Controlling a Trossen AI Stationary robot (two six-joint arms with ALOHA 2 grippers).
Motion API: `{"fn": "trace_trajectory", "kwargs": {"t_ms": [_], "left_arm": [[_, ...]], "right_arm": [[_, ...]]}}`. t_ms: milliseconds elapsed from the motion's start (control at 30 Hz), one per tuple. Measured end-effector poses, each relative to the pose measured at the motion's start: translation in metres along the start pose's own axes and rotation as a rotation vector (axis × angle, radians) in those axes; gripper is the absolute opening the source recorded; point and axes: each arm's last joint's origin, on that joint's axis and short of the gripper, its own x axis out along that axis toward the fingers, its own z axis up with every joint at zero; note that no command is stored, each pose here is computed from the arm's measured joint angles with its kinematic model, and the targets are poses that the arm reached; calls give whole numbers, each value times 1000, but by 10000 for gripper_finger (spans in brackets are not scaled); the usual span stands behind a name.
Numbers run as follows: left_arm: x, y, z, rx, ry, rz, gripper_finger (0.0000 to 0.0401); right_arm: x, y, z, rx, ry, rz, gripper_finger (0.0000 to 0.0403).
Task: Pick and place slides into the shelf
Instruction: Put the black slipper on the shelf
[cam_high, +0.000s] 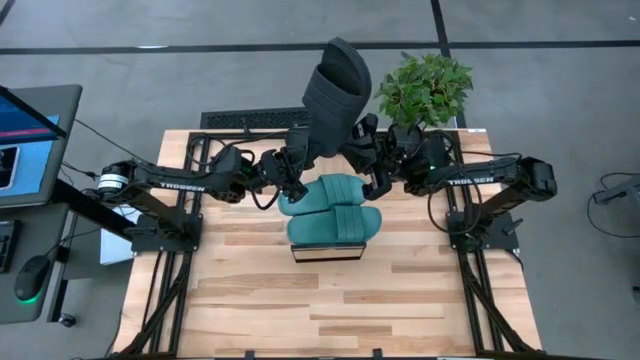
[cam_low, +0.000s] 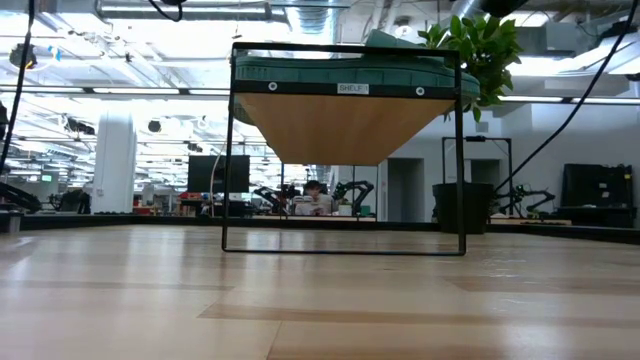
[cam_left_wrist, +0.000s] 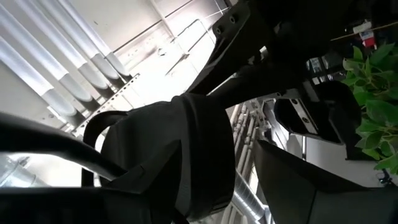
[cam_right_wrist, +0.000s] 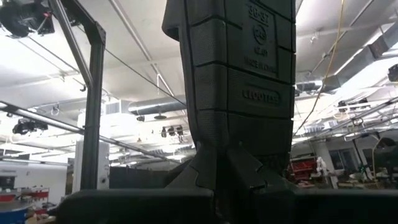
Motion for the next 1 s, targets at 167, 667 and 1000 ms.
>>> {"fn": "trace_trajectory", "kwargs": {"t_ms": [167, 667, 1000], "left_arm": [[0, 0, 0, 17, 0, 2, 191], [0, 1, 0, 12, 4, 8, 154], [0, 0, -2, 1, 112, -58, 30]], "right_arm": [[0, 1, -3, 3, 6, 4, 0], [1, 3, -6, 10, 30, 3, 0], [0, 1, -7, 12, 50, -19, 10]]}}
